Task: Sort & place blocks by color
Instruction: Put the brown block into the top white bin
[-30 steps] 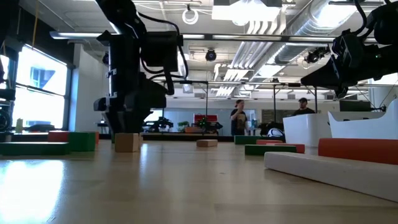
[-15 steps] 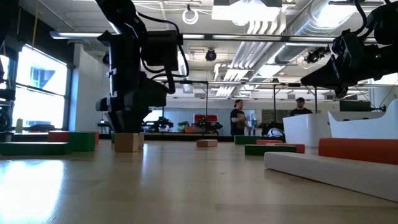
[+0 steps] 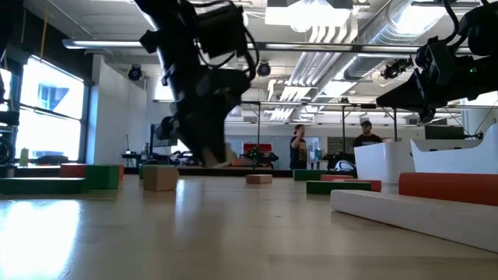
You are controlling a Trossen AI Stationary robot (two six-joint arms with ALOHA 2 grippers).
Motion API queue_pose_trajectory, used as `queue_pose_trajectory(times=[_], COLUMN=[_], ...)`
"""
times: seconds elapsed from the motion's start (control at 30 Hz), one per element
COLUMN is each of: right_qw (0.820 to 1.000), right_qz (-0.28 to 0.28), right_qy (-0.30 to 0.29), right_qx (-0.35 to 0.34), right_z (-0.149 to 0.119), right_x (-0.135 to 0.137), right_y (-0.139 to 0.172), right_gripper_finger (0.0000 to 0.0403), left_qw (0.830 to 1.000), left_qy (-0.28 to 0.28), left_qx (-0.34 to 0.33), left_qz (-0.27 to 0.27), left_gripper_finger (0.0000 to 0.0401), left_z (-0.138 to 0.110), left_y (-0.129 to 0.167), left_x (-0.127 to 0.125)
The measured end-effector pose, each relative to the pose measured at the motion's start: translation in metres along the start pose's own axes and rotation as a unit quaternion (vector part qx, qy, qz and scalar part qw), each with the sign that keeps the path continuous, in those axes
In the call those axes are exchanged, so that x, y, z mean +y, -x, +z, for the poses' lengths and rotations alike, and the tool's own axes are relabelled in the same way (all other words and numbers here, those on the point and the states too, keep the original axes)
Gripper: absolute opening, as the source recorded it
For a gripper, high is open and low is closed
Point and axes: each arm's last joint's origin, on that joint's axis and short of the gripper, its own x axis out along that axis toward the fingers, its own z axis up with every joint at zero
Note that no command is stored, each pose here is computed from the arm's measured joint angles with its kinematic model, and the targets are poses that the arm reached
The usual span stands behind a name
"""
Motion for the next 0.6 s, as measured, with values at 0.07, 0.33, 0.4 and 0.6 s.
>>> queue_pose_trajectory(times=[0.07, 0.33, 0.4, 0.6], right_qw=[1.000, 1.000, 1.000, 1.000], right_qz=[0.000, 0.000, 0.000, -0.013], right_qy=[0.000, 0.000, 0.000, -0.001], right_qx=[0.000, 0.000, 0.000, -0.005], right_z=[0.000, 0.000, 0.000, 0.000], right_x=[0.000, 0.000, 0.000, -0.001], right_y=[0.000, 0.000, 0.000, 0.000], right_gripper_finger=[0.0000, 0.0000, 0.0000, 0.0000], left_qw=[0.999, 0.987, 0.983, 0.973], left_qy=[0.005, -0.013, -0.018, -0.045], left_qx=[-0.026, -0.092, -0.100, -0.118], left_qz=[-0.029, -0.131, -0.151, -0.191], left_gripper_finger=[0.0118, 0.0118, 0.0118, 0.0117], left_z=[0.005, 0.021, 0.025, 0.031], left_y=[0.002, 0.017, 0.022, 0.034], left_x=[-0.009, -0.041, -0.048, -0.063])
